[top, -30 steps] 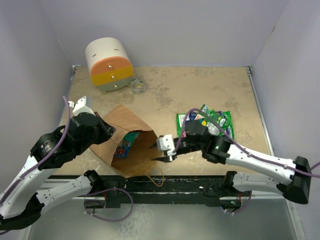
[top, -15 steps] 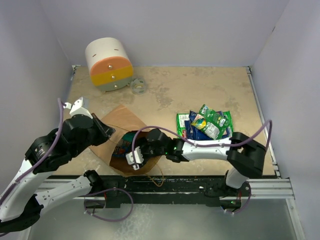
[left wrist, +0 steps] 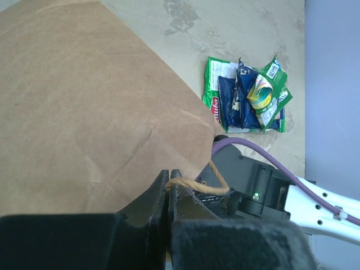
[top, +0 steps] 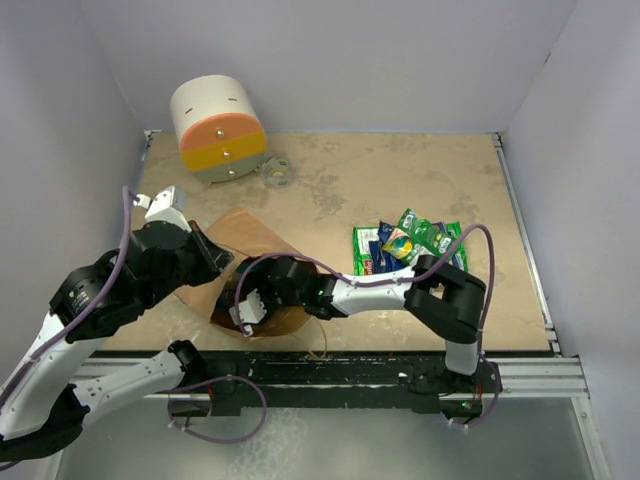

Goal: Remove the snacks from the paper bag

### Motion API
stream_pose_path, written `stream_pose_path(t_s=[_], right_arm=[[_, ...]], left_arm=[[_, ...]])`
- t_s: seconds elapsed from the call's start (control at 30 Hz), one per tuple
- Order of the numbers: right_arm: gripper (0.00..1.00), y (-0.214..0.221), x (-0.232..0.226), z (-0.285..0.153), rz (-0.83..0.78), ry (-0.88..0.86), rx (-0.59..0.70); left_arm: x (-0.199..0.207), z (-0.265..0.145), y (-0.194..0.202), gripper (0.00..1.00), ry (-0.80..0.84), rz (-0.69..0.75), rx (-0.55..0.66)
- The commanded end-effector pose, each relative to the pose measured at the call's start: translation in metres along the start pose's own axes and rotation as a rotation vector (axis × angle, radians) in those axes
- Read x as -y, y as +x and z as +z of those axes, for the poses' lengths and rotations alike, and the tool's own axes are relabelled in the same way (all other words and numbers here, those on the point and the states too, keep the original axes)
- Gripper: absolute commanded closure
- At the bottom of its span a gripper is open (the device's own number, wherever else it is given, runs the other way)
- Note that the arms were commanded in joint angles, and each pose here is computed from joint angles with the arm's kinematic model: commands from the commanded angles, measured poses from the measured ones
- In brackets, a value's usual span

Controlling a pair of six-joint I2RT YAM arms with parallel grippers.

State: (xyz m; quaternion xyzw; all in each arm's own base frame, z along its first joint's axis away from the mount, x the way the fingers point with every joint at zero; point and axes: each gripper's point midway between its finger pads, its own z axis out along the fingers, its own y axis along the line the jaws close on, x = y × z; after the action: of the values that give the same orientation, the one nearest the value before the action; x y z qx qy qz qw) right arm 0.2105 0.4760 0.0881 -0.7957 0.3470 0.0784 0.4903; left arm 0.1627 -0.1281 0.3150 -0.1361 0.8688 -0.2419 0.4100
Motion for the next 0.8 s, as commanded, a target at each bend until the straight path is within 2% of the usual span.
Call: stream_pose_path(t_s=[0.0, 0.23, 0.47, 0.6, 0.7, 0.77], right_arm=[[0.42, -0.005, 0.014, 0.008, -0.046, 0.014, -0.007], [0.42, 0.009, -0.004, 0.008, -0.048, -0.025, -0.052], [0.43, 0.028, 0.013, 0.036, 0.002, 0.089, -0.139], [0.55, 0.027, 0.029, 0.044, 0.073, 0.191, -0.123], [0.67, 0.021, 0.041, 0.04, 0.076, 0.228, -0.111], [0.79, 0.015, 0.046, 0.032, 0.072, 0.224, -0.096]], left_arm=[[0.02, -0.007, -0.015, 1.0, 0.076, 0.043, 0.031], [0.017, -0.011, -0.021, 1.0, 0.069, 0.081, 0.056], [0.023, -0.012, -0.019, 1.0, 0.101, 0.097, 0.036], [0.022, -0.013, -0.019, 1.0, 0.098, 0.094, 0.039], [0.018, -0.015, -0.017, 1.0, 0.077, 0.079, 0.024], [0.01, -0.017, -0.015, 1.0, 0.053, 0.065, 0.025]])
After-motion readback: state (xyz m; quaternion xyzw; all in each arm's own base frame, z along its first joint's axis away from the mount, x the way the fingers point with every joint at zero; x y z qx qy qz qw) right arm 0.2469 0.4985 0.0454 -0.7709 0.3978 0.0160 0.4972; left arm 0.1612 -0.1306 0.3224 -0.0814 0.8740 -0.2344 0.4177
